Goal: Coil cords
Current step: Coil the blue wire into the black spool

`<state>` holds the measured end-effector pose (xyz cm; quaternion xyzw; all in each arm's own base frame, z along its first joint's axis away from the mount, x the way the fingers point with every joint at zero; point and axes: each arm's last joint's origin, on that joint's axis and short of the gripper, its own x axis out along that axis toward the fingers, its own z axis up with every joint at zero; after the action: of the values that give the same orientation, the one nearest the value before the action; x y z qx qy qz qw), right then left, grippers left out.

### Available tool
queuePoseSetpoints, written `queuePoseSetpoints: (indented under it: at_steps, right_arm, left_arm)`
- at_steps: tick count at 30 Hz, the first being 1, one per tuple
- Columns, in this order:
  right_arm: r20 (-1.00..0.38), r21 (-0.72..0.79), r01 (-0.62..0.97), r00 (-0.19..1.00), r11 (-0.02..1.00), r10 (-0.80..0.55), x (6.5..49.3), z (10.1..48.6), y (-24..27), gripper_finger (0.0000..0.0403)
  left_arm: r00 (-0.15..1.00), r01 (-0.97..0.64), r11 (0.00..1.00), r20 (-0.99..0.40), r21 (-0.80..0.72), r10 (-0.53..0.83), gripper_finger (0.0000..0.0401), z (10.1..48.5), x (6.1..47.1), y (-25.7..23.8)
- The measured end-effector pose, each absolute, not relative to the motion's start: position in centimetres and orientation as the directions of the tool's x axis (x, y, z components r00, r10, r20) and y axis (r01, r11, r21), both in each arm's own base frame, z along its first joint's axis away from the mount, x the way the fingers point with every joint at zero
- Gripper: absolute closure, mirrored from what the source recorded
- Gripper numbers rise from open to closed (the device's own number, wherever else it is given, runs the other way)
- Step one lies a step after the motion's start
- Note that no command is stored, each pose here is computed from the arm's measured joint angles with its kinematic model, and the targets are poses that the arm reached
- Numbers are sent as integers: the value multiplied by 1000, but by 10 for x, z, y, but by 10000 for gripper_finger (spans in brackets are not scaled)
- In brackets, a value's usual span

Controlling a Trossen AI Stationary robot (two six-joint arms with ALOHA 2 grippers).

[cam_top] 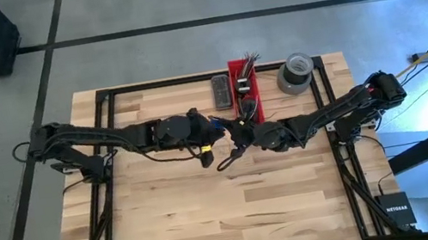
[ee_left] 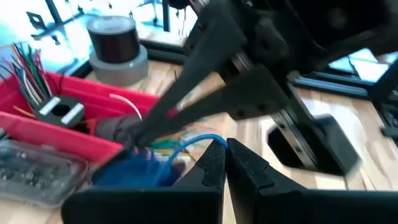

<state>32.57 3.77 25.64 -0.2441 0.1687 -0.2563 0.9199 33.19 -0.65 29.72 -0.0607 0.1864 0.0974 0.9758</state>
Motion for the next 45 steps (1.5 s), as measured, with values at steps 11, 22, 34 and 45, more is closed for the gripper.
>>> queuePoseSetpoints:
  at_steps: [11, 22, 34, 45]
  right_arm:
    - [-100, -486, 439, 831, 755, -548, 323, 271, 42, 403]
    - [97, -348, 508, 855, 788, -509, 298, 323, 46, 403]
    - [-115, -455, 450, 826, 769, -552, 291, 301, 44, 375]
    - [-333, -508, 335, 773, 793, -540, 287, 271, 42, 261]
  left_arm:
    - [891, -203, 979, -419, -28, 173, 400, 273, 349, -8]
    - [857, -241, 970, -459, 42, 233, 400, 259, 353, -6]
    - [841, -203, 974, -491, 100, 226, 400, 259, 349, -11]
    - [761, -205, 970, -603, 130, 241, 295, 255, 339, -5]
